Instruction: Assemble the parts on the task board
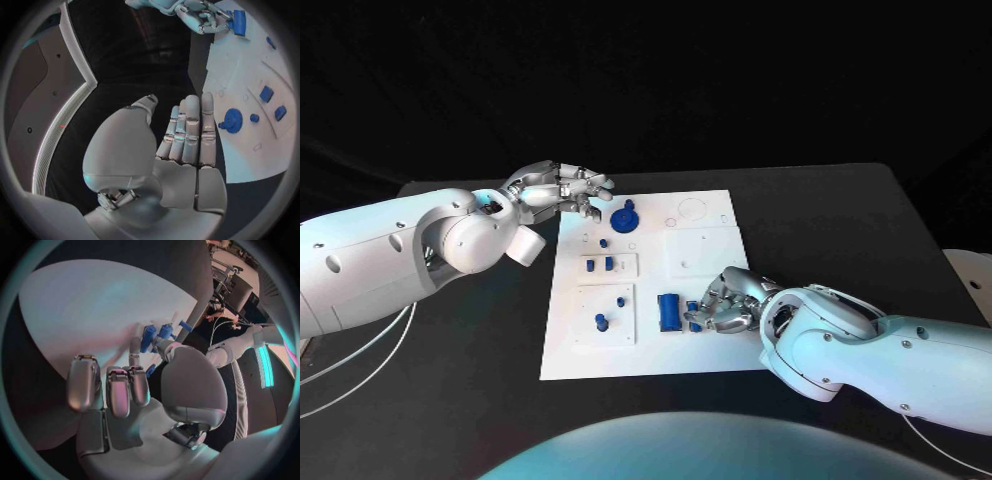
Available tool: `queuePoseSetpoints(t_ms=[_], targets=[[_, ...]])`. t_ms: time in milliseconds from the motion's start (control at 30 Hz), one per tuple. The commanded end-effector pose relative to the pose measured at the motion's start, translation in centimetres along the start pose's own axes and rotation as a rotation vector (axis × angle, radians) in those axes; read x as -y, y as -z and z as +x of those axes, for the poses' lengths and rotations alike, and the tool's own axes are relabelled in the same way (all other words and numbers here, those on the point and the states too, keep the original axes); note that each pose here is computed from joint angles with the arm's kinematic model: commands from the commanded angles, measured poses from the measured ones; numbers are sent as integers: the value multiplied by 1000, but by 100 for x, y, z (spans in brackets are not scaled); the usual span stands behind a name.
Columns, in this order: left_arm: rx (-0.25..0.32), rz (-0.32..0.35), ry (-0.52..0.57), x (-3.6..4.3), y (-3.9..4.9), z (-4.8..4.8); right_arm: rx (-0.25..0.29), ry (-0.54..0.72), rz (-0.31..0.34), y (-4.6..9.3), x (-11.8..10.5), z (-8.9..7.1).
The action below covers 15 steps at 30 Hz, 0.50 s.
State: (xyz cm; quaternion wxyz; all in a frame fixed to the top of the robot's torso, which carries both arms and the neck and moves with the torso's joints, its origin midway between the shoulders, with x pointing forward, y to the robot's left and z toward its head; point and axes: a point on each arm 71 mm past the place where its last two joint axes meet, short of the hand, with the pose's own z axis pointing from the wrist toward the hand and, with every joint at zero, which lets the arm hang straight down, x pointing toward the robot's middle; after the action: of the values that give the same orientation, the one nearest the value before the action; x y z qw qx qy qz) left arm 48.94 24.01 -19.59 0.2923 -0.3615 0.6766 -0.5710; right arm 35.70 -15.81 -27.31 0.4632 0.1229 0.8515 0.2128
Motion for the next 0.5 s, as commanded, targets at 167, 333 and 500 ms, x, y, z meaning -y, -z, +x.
queuePoseSetpoints(t_ms=[167, 333, 500], targets=[[-18, 6, 2, 10, -5, 22, -16, 20, -17, 3, -18, 20], [-17, 5, 2, 9, -3, 20, -9, 14, -24, 10, -23, 15], [-17, 5, 2, 9, -2, 18, 2, 10, -29, 36, -7, -4]])
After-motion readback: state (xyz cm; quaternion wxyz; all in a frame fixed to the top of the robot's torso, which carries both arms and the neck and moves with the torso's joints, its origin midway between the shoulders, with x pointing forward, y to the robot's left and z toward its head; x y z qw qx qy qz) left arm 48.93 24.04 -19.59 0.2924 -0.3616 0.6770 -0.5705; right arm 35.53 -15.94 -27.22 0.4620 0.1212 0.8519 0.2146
